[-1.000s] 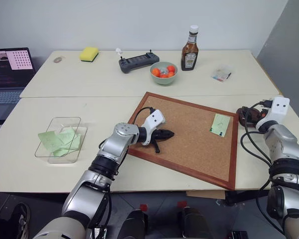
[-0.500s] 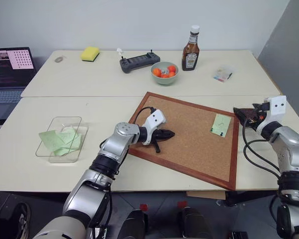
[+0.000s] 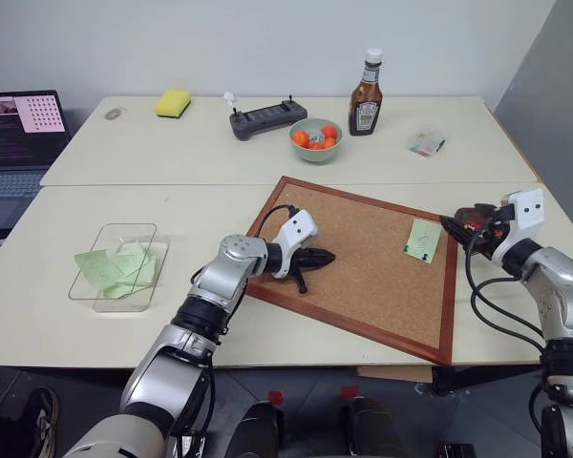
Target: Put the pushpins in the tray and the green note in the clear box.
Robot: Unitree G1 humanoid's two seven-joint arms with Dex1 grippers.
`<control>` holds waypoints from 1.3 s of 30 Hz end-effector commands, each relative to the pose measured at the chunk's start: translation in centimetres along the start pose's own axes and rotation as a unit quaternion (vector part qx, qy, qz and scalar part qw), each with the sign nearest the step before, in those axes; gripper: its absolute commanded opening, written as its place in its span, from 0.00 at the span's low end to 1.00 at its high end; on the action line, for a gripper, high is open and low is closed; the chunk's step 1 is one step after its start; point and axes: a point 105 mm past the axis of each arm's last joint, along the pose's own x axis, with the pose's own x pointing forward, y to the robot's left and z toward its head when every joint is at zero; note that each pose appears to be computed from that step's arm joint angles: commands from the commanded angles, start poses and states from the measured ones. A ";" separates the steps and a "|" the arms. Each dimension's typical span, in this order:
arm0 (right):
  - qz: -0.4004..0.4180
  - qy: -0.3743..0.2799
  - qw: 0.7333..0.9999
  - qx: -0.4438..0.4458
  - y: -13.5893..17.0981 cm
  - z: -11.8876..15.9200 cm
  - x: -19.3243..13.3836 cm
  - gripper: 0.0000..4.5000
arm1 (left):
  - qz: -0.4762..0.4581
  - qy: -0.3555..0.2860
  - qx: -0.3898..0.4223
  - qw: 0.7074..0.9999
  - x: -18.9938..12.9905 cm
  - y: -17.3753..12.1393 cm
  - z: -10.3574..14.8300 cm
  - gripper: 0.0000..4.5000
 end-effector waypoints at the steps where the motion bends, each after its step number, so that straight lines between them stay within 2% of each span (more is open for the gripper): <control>1: 0.071 -0.053 0.995 -0.034 2.2 3.0 -1.6 1.00 | 0.004 0.007 0.006 1.000 0.0 0.1 -0.1 0.00; 8: 0.151 -0.040 0.986 -0.054 5.7 2.8 -3.3 1.00 | 0.007 0.009 0.008 1.000 -0.3 0.3 -0.1 0.00; 14: 0.179 0.010 0.982 -0.061 7.2 0.3 -2.8 1.00 | 0.003 0.009 0.009 1.000 -0.2 0.2 -0.1 0.00; 24: 0.165 0.041 0.985 -0.039 6.4 -2.7 -1.0 1.00 | -0.011 0.016 0.009 1.000 0.0 -0.3 -0.2 0.00; 31: 0.149 0.052 0.987 -0.023 5.4 -3.5 -0.5 1.00 | -0.013 0.018 0.010 1.000 0.0 -0.5 -0.3 0.00; 34: 0.143 0.055 0.988 -0.021 5.0 -3.8 -0.3 0.90 | -0.013 0.019 0.010 1.000 -0.1 -0.5 -0.4 0.00; 39: 0.138 0.058 0.989 -0.018 4.7 -4.1 -0.3 0.67 | -0.013 0.018 0.010 1.000 -0.1 -0.5 -0.4 0.00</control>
